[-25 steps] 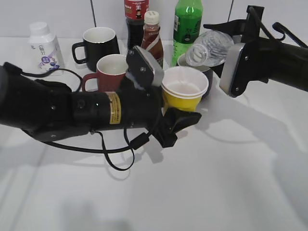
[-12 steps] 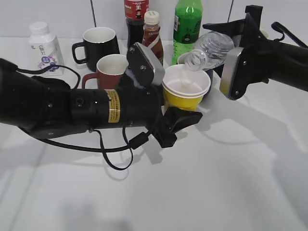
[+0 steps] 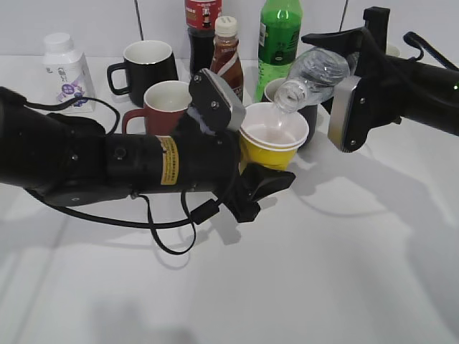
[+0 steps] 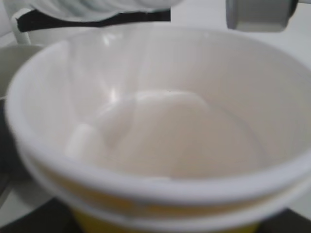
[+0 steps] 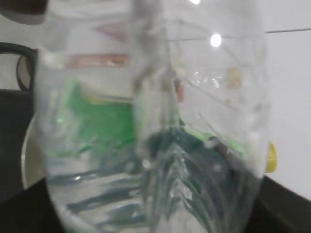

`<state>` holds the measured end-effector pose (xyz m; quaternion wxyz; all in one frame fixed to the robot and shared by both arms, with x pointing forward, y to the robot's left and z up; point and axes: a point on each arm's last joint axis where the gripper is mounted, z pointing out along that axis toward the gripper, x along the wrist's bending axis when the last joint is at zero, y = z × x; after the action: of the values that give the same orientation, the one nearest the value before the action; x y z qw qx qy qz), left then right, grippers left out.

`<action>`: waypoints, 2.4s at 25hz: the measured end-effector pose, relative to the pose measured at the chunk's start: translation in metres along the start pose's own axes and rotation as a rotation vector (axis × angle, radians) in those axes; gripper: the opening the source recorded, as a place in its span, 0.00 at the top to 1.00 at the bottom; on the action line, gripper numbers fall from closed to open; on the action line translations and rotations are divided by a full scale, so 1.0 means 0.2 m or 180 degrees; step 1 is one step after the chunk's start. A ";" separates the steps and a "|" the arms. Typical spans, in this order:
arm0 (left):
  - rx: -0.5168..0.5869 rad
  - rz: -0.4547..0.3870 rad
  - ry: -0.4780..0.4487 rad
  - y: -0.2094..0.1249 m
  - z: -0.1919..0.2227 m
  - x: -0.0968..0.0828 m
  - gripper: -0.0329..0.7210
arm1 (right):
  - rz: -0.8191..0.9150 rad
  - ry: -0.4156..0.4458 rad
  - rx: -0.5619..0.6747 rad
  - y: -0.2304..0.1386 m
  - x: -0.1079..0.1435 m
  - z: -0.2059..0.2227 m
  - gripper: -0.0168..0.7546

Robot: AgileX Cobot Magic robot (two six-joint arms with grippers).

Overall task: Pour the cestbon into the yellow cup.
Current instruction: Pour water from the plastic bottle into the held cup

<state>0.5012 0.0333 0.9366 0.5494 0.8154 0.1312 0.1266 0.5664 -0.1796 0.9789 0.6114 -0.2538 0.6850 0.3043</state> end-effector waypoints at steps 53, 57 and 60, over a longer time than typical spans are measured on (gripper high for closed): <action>0.0113 0.0057 -0.0132 -0.02 0.00 -0.02 0.37 | -0.0474 -0.0061 0.0057 -0.01 -0.01 0.00 0.35; 0.0116 0.0057 -0.0131 -0.02 0.00 -0.02 0.37 | -0.0476 -0.0064 0.0055 -0.01 -0.01 0.00 0.35; 0.0120 0.0057 -0.0129 -0.02 0.00 -0.02 0.37 | -0.0476 -0.0067 0.0054 -0.01 -0.01 0.00 0.35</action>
<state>0.4974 0.0332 0.9332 0.5354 0.8291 0.1151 0.1125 0.5676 -0.1806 0.9807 0.6417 -0.2959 0.6602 0.2546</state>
